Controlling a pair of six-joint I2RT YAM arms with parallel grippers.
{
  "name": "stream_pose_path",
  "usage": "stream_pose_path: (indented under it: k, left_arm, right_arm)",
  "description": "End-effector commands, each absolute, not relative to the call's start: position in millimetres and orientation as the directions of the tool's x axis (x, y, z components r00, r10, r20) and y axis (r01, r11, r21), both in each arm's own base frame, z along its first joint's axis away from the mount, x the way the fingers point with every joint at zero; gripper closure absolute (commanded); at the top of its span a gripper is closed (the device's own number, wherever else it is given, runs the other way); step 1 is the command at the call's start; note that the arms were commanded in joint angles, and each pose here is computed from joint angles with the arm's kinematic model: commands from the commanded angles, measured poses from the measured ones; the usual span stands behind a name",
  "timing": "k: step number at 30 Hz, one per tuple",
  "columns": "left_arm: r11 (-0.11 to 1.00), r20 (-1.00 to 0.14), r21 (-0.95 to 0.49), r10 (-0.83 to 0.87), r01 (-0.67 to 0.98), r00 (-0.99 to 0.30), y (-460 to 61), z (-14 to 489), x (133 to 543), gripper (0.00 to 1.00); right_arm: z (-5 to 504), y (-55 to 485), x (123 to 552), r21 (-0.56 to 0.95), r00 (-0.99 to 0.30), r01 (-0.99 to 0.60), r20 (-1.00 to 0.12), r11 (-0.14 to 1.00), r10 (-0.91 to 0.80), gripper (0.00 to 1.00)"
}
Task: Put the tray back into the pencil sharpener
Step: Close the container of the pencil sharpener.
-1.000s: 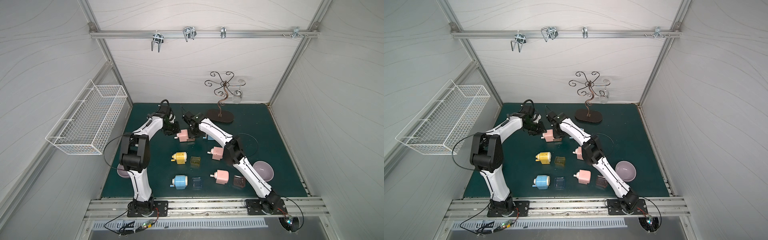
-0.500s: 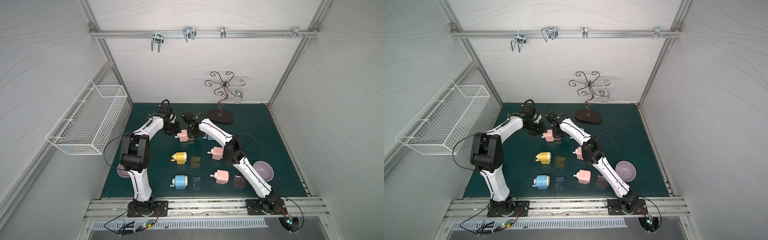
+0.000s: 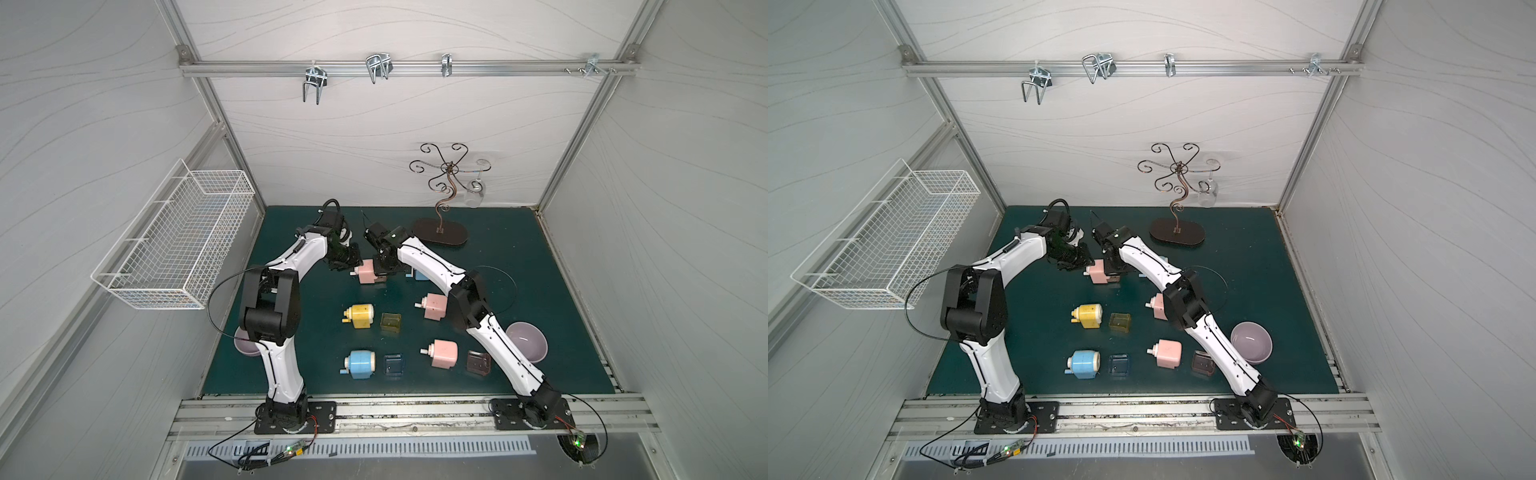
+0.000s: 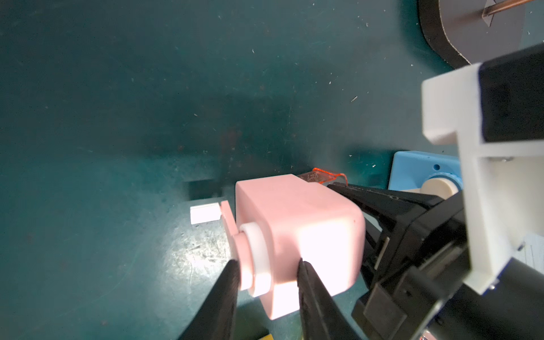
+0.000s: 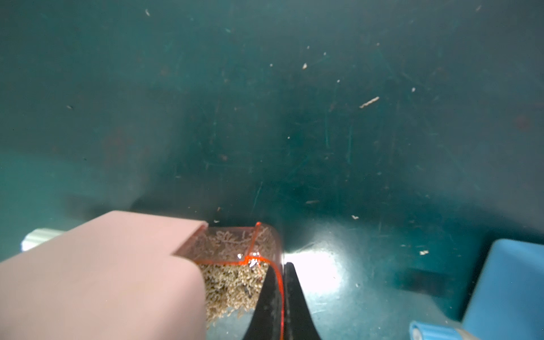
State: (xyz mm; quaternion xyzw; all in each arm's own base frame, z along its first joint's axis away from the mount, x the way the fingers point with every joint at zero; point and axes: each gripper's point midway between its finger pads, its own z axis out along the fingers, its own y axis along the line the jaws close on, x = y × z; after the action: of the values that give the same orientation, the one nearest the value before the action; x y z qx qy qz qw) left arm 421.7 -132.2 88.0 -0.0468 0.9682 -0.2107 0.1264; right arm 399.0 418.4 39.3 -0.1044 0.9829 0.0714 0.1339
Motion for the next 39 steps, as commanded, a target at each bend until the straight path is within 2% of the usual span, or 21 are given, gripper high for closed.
stream_pose_path:
  k: [1,27,39]
  left_arm:
    - [0.925,-0.146,-0.377,-0.103,-0.041,-0.984,-134.3,66.2,407.0,0.63]
    - [0.927,-0.146,-0.374,-0.093,-0.032,-0.985,-137.1,65.9,406.6,0.63]
    - [0.932,-0.136,-0.361,-0.094,-0.039,-0.986,-134.9,63.2,405.5,0.63]
  right_arm:
    - [82.2,440.5,393.4,0.221,-0.931,-0.241,-0.328,0.945,-0.161,1.0]
    - [117.4,481.3,382.9,0.452,-0.944,-0.246,-0.313,0.857,-0.106,1.0]
    - [120.2,458.0,390.2,0.396,-0.942,-0.215,-0.326,0.893,-0.083,0.85]
